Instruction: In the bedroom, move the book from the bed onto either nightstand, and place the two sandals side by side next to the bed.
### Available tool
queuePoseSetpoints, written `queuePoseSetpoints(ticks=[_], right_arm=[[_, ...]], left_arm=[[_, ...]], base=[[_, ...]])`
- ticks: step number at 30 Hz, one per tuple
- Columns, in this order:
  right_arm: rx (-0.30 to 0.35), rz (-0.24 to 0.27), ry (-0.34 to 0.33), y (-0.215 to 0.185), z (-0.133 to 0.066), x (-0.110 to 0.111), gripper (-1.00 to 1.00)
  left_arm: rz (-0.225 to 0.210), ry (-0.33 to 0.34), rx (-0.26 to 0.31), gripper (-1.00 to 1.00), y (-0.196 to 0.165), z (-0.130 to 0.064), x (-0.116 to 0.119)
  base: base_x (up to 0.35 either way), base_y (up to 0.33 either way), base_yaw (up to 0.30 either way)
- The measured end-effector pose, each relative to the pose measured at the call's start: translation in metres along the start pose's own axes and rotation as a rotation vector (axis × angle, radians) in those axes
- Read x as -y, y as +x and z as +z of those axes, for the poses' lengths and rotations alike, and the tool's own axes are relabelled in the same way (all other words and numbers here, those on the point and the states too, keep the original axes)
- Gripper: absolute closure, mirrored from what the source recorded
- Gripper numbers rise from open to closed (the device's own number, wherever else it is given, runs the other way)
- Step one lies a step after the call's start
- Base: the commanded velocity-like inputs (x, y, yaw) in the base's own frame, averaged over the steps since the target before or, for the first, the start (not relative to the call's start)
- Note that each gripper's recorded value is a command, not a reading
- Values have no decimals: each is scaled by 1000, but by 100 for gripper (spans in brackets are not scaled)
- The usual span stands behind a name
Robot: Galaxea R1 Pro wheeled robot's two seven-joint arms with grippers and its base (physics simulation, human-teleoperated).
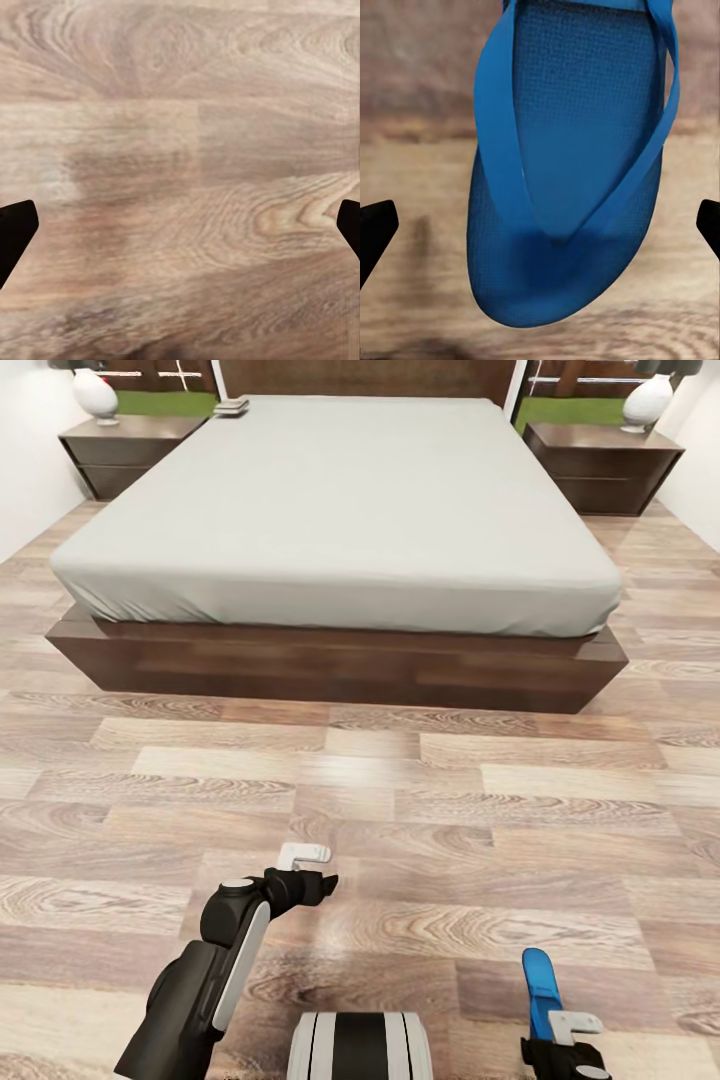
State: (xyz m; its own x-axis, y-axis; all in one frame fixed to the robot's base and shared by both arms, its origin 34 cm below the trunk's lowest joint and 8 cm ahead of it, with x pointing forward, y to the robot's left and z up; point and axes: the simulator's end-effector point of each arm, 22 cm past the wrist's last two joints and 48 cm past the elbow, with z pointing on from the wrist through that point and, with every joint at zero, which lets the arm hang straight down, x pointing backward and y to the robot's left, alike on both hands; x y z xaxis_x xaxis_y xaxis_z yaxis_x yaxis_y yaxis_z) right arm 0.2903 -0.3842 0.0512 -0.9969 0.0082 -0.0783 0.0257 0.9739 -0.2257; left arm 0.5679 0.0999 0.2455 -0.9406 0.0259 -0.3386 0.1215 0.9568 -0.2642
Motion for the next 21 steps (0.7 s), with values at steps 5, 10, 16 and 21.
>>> queuePoseSetpoints(ticks=[5,10,16,21], right_arm=[[26,-4,-1,-9,2,1,-100],[12,-5,1,-9,2,2,-100],[-6,-5,8,-8,3,7,-100],[-10,-6,12,-13,4,16,-100]], left_arm=[[15,-9,15,-100,-2,-1,-9],[18,-14,7,-100,-1,-4,-12],[19,-17,4,-100,-1,-4,-14],[18,-19,-1,-100,1,-4,-14]], base=[[0,0,0],[0,0,0],[0,0,0],[0,0,0]])
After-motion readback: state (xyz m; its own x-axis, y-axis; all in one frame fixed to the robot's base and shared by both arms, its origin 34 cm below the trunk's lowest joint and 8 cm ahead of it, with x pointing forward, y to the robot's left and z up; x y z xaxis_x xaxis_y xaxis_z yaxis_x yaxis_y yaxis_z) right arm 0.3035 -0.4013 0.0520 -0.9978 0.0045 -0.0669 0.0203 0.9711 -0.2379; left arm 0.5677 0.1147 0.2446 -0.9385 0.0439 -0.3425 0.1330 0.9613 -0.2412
